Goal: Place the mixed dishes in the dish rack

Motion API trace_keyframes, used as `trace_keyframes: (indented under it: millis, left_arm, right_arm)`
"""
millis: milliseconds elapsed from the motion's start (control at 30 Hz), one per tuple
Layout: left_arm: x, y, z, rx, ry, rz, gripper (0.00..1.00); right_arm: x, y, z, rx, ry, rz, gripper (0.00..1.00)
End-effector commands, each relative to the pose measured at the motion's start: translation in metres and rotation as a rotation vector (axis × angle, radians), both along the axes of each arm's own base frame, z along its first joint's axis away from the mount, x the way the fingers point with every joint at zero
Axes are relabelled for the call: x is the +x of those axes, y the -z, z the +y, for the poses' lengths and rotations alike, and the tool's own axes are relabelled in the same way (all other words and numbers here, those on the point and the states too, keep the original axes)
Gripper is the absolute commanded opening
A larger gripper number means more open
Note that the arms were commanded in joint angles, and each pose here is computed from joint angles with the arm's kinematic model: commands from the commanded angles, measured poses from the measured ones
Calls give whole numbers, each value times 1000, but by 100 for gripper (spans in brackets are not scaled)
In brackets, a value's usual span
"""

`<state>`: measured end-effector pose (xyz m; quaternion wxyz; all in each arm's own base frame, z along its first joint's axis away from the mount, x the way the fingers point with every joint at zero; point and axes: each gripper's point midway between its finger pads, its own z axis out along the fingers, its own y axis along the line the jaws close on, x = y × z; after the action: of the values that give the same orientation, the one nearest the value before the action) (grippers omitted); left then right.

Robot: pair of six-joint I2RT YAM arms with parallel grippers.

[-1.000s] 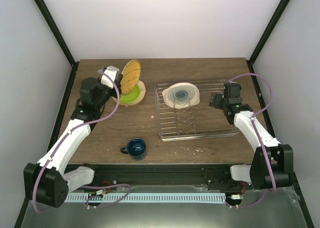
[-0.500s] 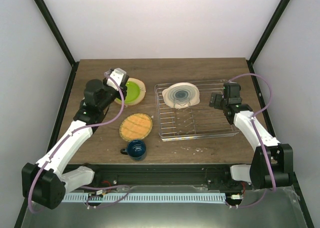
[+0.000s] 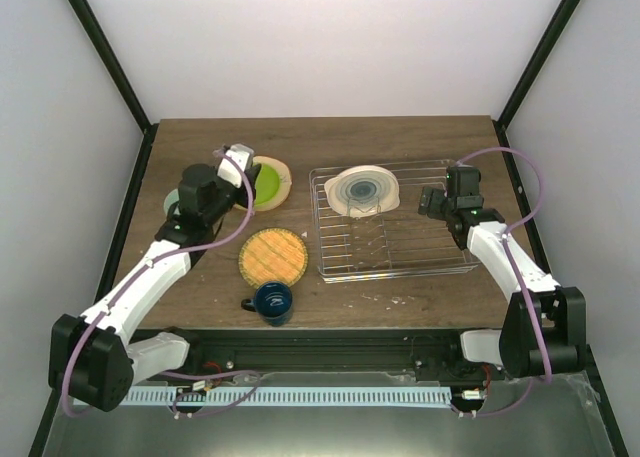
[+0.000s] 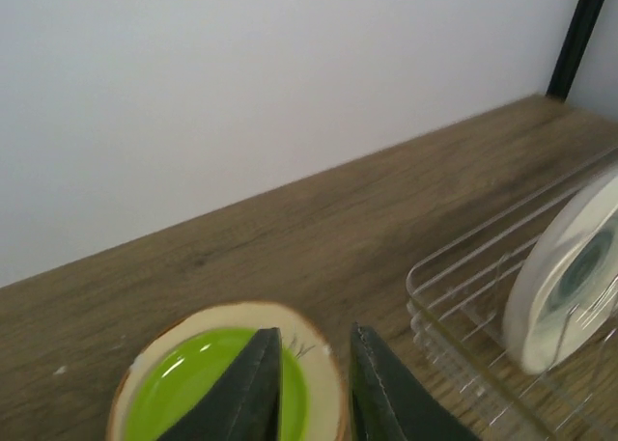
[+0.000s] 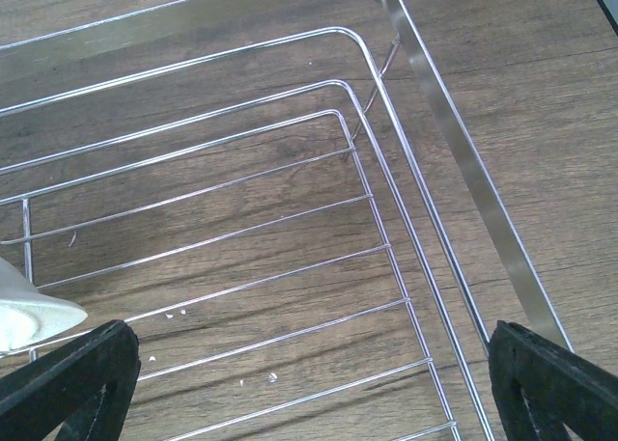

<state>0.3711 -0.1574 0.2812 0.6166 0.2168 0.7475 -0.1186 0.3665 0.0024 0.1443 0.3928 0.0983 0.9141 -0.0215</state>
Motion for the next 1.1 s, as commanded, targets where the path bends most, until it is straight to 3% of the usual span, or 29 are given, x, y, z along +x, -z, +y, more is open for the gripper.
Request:
trace_keyframes:
  millis: [0,67,167,267,333,533,1067]
  left_arm:
    - [0,36,18,-65,-135,147,32]
    - [-3,52,25,-130,-191,230,50]
    - [-9,84,32,-236,-248,405,60]
    - [-15,114,44,-396,-268,581,60]
    - [-22,127,54,-444,-278,629,59]
    - [-46,155,80,-376,-404,687,65]
    - [-108,229,69,-475,-410,928,70]
  right_arm:
    - [8,-14,0,13,7,-27,100]
    - [9,-14,1,15,5,-25,100]
    - [8,-13,1,16,4,-19,100]
    - [7,-14,2,19,1,-21,100]
    - [7,-15,2,20,1,-23,100]
    - [8,-14,2,19,1,-19,100]
    - [8,-14,3,24,-2,-13,100]
